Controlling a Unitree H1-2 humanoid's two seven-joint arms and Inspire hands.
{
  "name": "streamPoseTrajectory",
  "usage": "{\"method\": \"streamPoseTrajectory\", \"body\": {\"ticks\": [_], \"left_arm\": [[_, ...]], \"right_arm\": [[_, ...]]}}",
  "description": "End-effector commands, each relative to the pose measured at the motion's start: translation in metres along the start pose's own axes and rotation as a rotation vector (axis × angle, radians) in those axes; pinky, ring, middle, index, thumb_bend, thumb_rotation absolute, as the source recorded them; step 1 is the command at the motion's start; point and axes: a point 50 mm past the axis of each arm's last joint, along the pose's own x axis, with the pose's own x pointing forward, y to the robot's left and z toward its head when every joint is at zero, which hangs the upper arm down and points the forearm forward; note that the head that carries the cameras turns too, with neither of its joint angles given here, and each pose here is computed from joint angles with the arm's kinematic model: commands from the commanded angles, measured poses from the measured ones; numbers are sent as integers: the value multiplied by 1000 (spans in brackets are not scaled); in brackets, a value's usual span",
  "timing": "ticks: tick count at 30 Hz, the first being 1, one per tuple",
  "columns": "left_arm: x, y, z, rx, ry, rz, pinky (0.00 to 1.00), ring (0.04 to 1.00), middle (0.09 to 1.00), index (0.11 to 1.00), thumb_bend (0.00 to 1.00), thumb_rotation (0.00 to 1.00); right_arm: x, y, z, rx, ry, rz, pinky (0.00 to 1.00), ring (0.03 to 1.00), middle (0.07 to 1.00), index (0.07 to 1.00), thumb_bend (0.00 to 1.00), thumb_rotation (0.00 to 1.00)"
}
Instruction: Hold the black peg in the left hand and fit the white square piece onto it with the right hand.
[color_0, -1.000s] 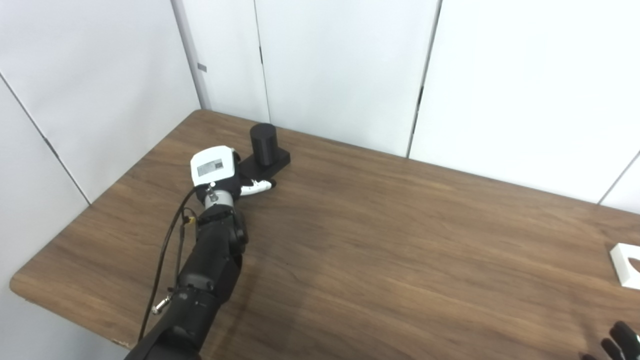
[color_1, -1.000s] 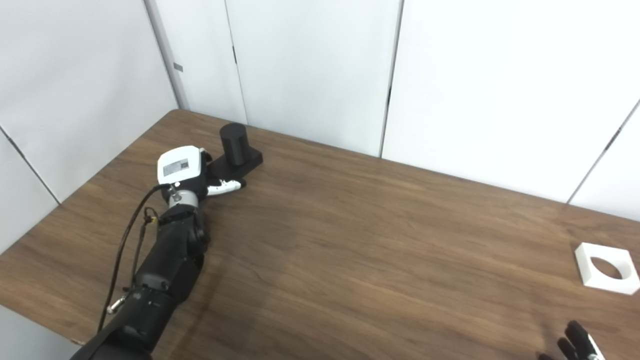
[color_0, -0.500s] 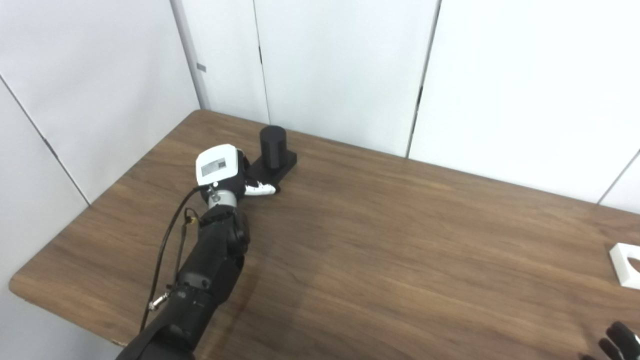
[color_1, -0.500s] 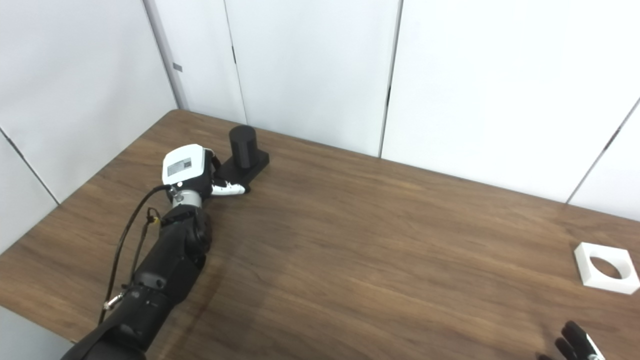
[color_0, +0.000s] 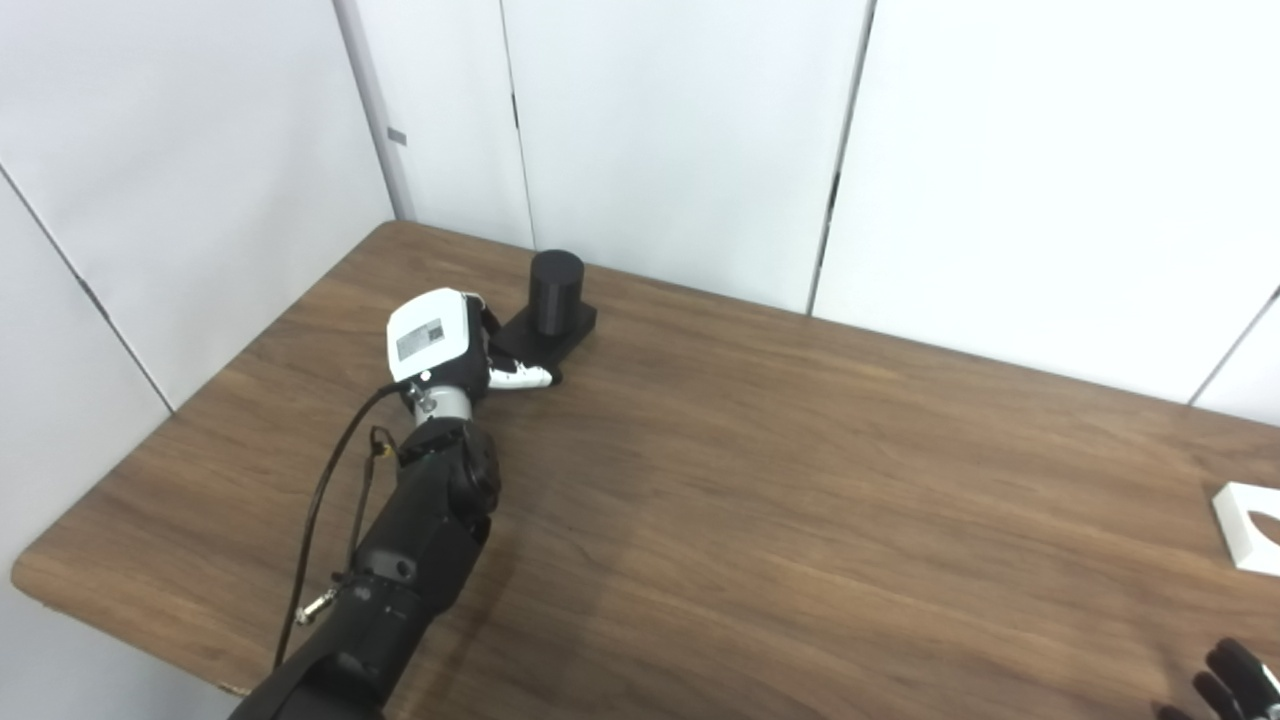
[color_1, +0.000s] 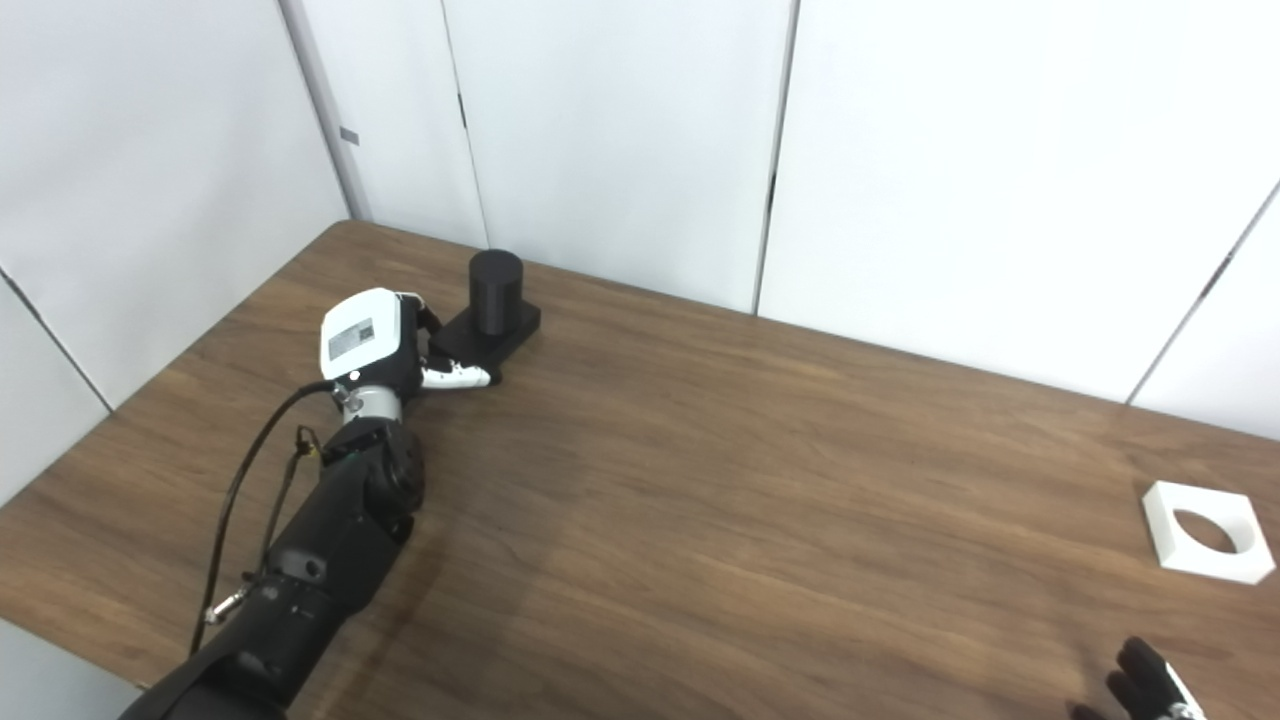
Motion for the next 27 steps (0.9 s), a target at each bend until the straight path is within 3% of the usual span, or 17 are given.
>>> {"method": "streamPoseTrajectory", "body": {"ticks": [1, 6, 8, 11, 18, 23, 27], "left_arm": [[16, 25, 5, -2, -46, 108, 656, 748, 675, 482, 521, 49], [5, 27, 5, -59, -65, 106, 620, 739, 675, 485, 518, 51], [-6, 27, 4, -118, -69, 93, 553, 711, 673, 486, 516, 51], [-27, 26, 5, -219, -85, 51, 541, 704, 669, 486, 515, 51], [-101, 24, 31, -353, -215, -100, 622, 741, 691, 487, 513, 55], [-137, 23, 46, -419, -320, -225, 663, 752, 703, 488, 510, 53], [-157, 21, 51, -460, -427, -356, 707, 761, 722, 489, 507, 52]], "right_arm": [[3, 2, 13, -7, -57, -1, 880, 932, 921, 872, 789, 879], [4, 5, 13, -6, -51, 3, 898, 941, 933, 889, 775, 894], [5, 7, 13, -1, -51, 3, 924, 951, 942, 902, 757, 902], [6, 10, 14, 5, -50, -4, 941, 958, 944, 909, 742, 901], [9, 16, 14, -15, -52, -5, 975, 974, 946, 910, 699, 944], [8, 22, 17, -31, -63, -8, 965, 964, 935, 902, 658, 962], [7, 28, 22, -35, -71, 1, 955, 964, 940, 905, 560, 991]]}}
